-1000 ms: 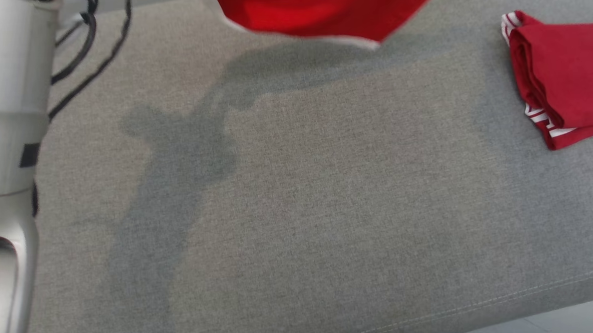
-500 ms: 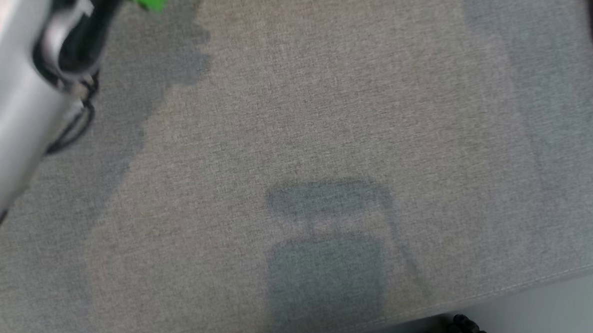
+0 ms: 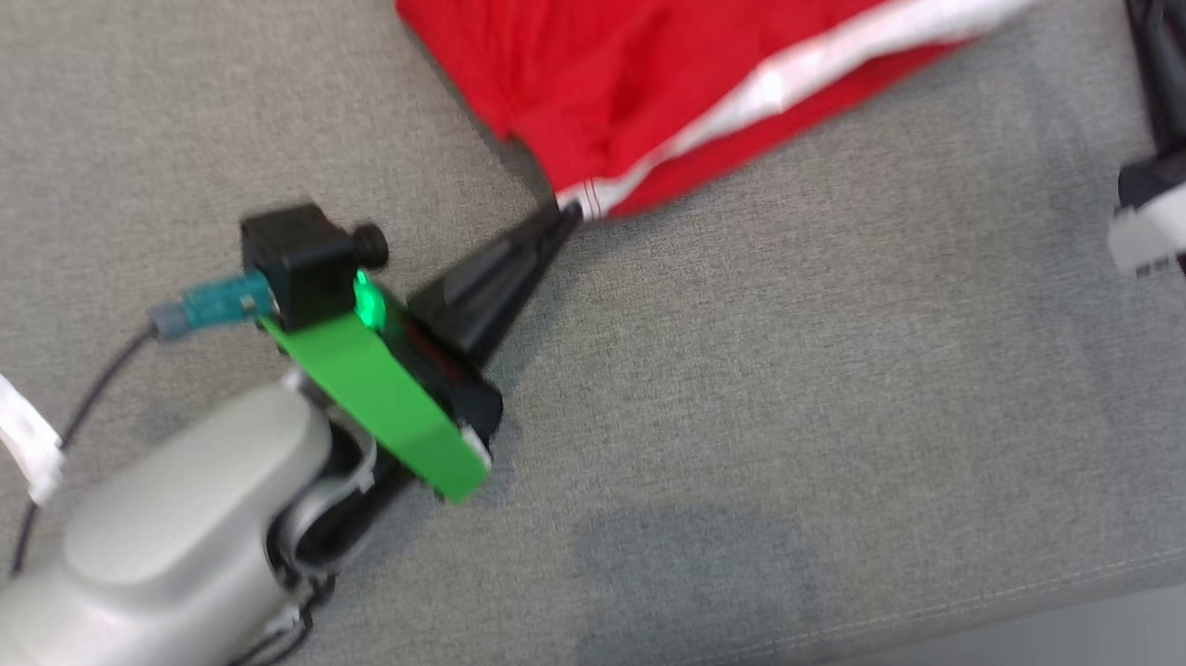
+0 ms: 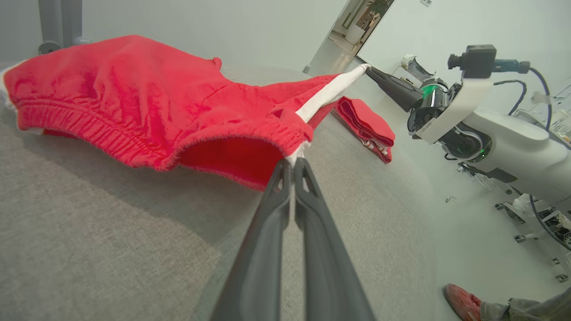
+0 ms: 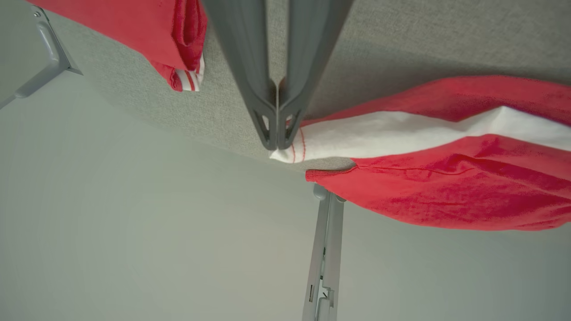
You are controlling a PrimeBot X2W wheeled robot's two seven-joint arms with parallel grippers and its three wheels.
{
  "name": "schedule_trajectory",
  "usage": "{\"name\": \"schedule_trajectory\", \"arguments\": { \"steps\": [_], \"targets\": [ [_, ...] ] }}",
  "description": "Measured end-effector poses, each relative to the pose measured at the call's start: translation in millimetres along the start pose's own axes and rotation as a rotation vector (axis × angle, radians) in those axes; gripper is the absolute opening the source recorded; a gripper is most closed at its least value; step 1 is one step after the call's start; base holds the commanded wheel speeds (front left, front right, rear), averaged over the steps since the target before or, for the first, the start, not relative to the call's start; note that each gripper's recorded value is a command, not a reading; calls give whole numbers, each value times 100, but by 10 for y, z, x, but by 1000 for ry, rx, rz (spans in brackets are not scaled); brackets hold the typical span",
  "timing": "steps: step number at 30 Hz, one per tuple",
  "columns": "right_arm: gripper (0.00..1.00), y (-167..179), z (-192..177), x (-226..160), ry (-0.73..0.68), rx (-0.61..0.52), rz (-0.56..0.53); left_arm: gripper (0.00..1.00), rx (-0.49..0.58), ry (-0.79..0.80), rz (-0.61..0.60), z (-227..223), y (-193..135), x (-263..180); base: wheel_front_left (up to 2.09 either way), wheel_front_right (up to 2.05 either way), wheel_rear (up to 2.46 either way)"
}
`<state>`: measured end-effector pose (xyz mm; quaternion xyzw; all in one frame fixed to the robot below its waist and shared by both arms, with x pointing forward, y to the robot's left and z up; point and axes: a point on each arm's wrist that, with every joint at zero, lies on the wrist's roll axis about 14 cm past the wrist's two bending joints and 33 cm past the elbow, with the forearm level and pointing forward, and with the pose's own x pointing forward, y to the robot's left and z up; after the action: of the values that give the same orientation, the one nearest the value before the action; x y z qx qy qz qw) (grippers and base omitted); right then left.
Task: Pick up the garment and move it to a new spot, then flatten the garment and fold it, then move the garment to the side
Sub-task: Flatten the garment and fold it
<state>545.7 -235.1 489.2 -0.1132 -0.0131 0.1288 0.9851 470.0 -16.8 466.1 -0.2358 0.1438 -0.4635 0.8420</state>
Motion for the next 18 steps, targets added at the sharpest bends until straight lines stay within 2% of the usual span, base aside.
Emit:
{"name": "schedule_trajectory", "arguments": {
  "steps": [10,18],
  "targets": [
    [0,83,7,-944,65,49,-37,0,-73,47,58,-378,-495,-547,0,0,0],
    [0,108,209,-1392,36,48,-51,0,-48,15,61,-357,-809,-802,0,0,0]
  ]
}}
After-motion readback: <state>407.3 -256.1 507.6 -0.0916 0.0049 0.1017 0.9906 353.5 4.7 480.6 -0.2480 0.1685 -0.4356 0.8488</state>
